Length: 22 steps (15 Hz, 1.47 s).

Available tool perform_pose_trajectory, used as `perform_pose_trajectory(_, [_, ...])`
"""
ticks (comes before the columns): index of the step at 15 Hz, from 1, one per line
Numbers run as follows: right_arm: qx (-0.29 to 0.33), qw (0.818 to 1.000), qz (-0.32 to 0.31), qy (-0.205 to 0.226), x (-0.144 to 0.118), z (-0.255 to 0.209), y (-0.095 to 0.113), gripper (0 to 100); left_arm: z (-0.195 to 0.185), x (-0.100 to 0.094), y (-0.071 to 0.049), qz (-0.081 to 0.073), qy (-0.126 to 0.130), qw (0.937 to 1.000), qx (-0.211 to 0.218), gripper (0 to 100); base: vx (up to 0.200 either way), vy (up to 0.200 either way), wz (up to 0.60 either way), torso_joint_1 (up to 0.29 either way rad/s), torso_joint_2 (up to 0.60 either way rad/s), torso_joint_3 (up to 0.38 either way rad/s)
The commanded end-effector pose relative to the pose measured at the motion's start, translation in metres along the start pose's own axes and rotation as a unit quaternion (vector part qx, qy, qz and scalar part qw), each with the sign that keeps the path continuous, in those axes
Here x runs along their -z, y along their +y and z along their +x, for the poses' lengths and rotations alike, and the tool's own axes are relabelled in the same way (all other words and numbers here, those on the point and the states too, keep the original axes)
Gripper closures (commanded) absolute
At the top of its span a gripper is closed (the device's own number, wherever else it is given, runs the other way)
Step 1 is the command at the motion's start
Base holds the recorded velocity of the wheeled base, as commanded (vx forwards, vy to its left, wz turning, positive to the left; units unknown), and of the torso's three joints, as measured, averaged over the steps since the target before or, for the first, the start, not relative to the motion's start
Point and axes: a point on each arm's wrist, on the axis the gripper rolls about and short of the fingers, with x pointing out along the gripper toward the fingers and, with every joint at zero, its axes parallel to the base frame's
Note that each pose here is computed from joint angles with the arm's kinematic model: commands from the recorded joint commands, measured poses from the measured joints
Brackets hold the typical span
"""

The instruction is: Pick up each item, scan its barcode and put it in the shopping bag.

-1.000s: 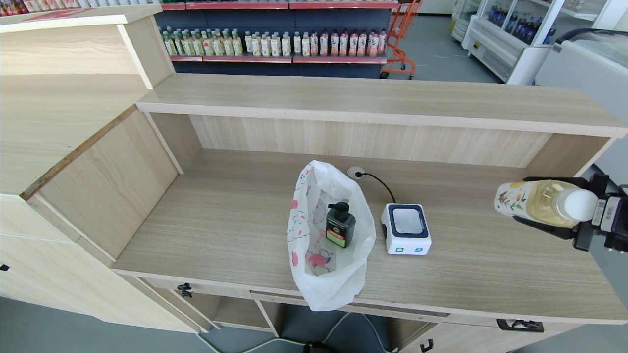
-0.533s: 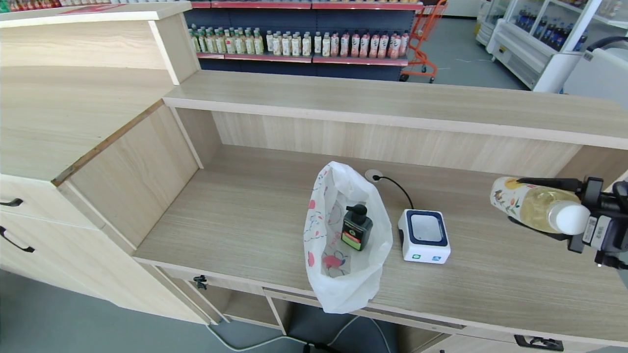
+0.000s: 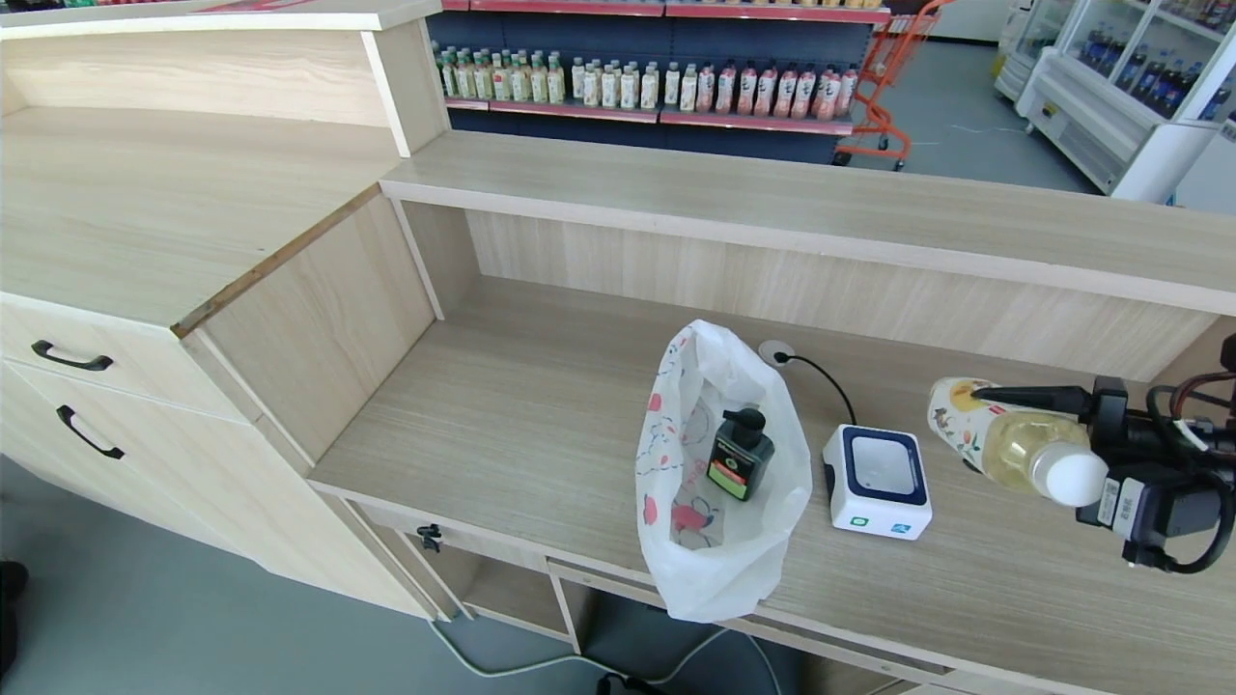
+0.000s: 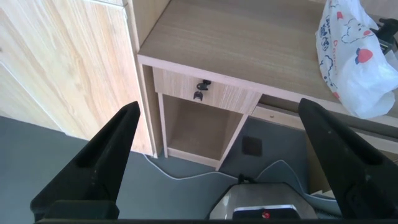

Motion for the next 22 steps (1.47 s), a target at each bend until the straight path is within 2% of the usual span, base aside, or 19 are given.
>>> perform_pose_trajectory(1, [-0.013, 1.0, 0.013, -0.006, 0.007, 0.006, 0.014, 100, 0.0, 0.0, 0.0, 0.0, 0.0, 1.0, 0.0, 0, 0.0, 0.0, 0.0, 0.0, 0.0, 0.0])
perform_pose_trajectory(7, [-0.022, 0.999, 0.007, -0.042, 0.014, 0.02, 0.032, 100, 0.0, 0.0, 0.0, -0.001, 0.0, 1.0, 0.0, 0, 0.0, 0.0, 0.0, 0.0, 0.0, 0.0])
perform_pose_trajectory(10, [-0.025, 0.999, 0.011, -0.047, 0.017, 0.024, 0.036, 100, 0.0, 0.0, 0.0, -0.001, 0.0, 1.0, 0.0, 0, 0.0, 0.0, 0.0, 0.0, 0.0, 0.0])
perform_pose_trajectory(22, [-0.02, 0.998, -0.007, -0.054, 0.036, 0.038, 0.035, 100, 0.0, 0.0, 0.0, 0.0, 0.0, 1.0, 0.0, 0, 0.0, 0.0, 0.0, 0.0, 0.0, 0.0])
